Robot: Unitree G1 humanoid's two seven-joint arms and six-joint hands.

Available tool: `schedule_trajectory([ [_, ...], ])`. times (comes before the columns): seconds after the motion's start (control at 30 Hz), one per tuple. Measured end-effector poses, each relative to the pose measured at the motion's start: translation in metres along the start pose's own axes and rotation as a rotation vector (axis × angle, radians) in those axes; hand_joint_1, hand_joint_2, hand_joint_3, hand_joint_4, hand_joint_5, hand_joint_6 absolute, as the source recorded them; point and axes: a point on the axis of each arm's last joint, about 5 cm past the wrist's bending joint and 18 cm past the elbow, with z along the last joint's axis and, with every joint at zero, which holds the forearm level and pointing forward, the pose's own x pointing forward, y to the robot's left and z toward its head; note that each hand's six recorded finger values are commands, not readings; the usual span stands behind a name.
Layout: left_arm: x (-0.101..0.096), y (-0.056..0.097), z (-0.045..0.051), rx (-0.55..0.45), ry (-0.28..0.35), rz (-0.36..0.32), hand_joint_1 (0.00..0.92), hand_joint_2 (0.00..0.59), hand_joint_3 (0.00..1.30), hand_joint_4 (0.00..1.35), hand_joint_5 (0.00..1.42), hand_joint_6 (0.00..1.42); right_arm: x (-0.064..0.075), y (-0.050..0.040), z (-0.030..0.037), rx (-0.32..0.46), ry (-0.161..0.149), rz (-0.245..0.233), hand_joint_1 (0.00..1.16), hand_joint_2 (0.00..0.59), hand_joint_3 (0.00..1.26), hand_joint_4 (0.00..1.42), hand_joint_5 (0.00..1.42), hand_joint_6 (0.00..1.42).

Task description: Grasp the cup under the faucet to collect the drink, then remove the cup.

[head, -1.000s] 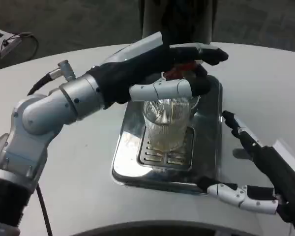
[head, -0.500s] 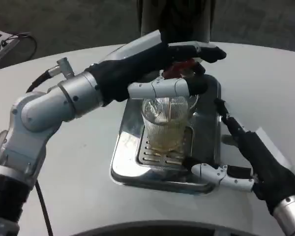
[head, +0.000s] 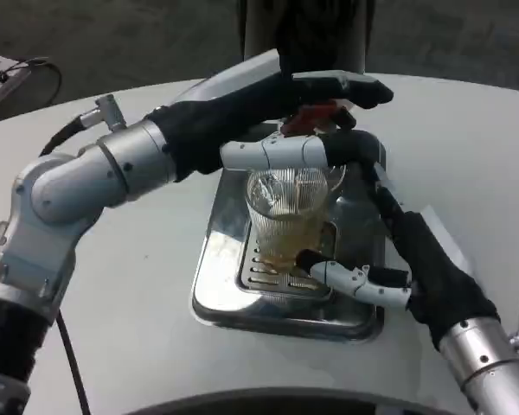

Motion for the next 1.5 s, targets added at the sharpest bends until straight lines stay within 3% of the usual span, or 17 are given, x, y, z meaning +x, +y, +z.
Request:
schedule_trajectory([
  [0.2, 0.0, 0.002, -0.0003, 0.005, 0.0, -0.001, 0.0, 0.0, 0.22, 0.17, 0.26, 0.21, 0.005, 0.0047, 0.0005, 0.008, -0.028, -0.029, 0.73, 0.191, 0.0, 0.0, 0.01, 0.0],
  [0.7, -0.005, 0.007, -0.0004, 0.011, 0.006, -0.011, 0.0, 0.0, 0.22, 0.18, 0.26, 0.18, 0.018, 0.0281, 0.0044, 0.045, -0.043, -0.028, 0.71, 0.196, 0.0, 0.0, 0.0, 0.0],
  [0.93, -0.005, 0.009, 0.0008, 0.014, 0.006, -0.014, 0.0, 0.0, 0.22, 0.18, 0.27, 0.18, 0.024, 0.0326, 0.0093, 0.058, -0.056, -0.03, 0.71, 0.195, 0.0, 0.0, 0.0, 0.0],
  [1.1, -0.006, 0.01, 0.0018, 0.019, 0.005, -0.016, 0.0, 0.0, 0.23, 0.19, 0.27, 0.17, 0.028, 0.036, 0.0077, 0.065, -0.041, -0.017, 0.71, 0.195, 0.0, 0.0, 0.0, 0.0],
  [1.23, -0.006, 0.01, 0.002, 0.019, 0.006, -0.016, 0.0, 0.0, 0.23, 0.19, 0.27, 0.17, 0.032, 0.0384, 0.0105, 0.069, -0.05, -0.011, 0.71, 0.195, 0.0, 0.0, 0.0, 0.0],
  [1.5, -0.005, 0.012, 0.0027, 0.022, 0.007, -0.025, 0.0, 0.0, 0.24, 0.19, 0.28, 0.16, 0.04, 0.0453, 0.0076, 0.066, -0.024, -0.016, 0.71, 0.195, 0.0, 0.0, 0.0, 0.0],
])
